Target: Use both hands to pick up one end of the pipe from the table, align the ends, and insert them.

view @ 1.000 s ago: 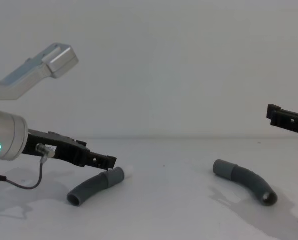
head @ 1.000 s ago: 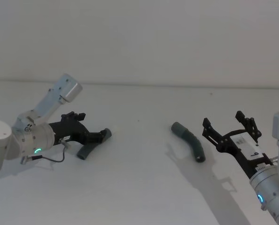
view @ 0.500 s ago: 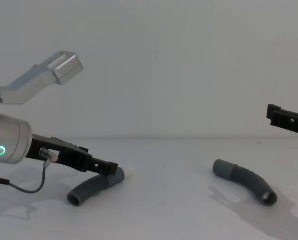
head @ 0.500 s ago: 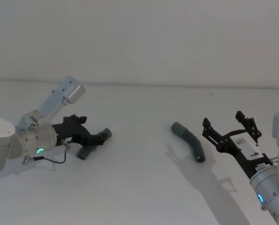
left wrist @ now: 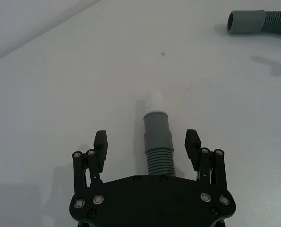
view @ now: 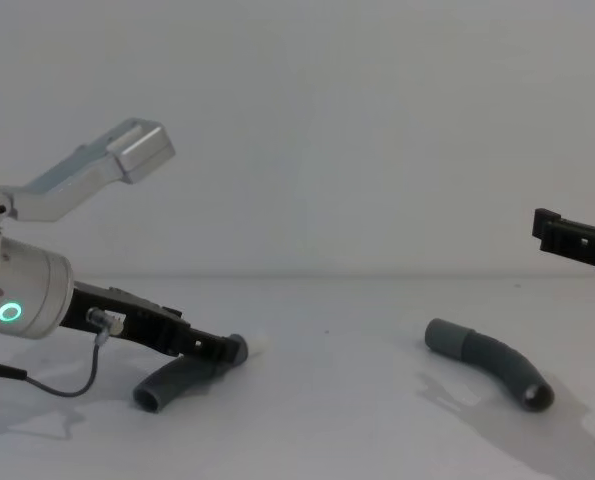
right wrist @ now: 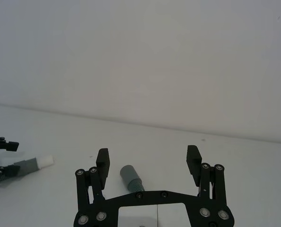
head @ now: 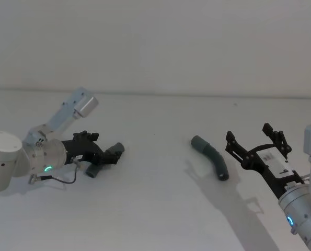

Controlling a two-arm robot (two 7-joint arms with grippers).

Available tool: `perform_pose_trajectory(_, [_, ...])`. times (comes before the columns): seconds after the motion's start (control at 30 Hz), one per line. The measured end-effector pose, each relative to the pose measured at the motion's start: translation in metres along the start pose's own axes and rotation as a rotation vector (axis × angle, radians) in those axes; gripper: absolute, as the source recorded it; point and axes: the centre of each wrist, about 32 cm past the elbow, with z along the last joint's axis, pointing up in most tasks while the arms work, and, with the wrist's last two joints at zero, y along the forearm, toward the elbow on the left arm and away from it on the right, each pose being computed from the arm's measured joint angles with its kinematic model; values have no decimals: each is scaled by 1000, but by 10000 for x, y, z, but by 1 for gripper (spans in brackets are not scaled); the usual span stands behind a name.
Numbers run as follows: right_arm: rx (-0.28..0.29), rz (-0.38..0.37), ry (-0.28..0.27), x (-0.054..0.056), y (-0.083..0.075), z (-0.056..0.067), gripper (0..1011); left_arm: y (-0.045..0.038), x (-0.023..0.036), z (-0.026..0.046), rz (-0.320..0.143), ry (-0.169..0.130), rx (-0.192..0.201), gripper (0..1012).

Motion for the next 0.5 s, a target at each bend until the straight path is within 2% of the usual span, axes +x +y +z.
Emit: perform_pose_trajectory(0.5, [0, 0, 0, 0, 0, 0, 1001, -83, 1, -14, -6, 12, 19, 1000])
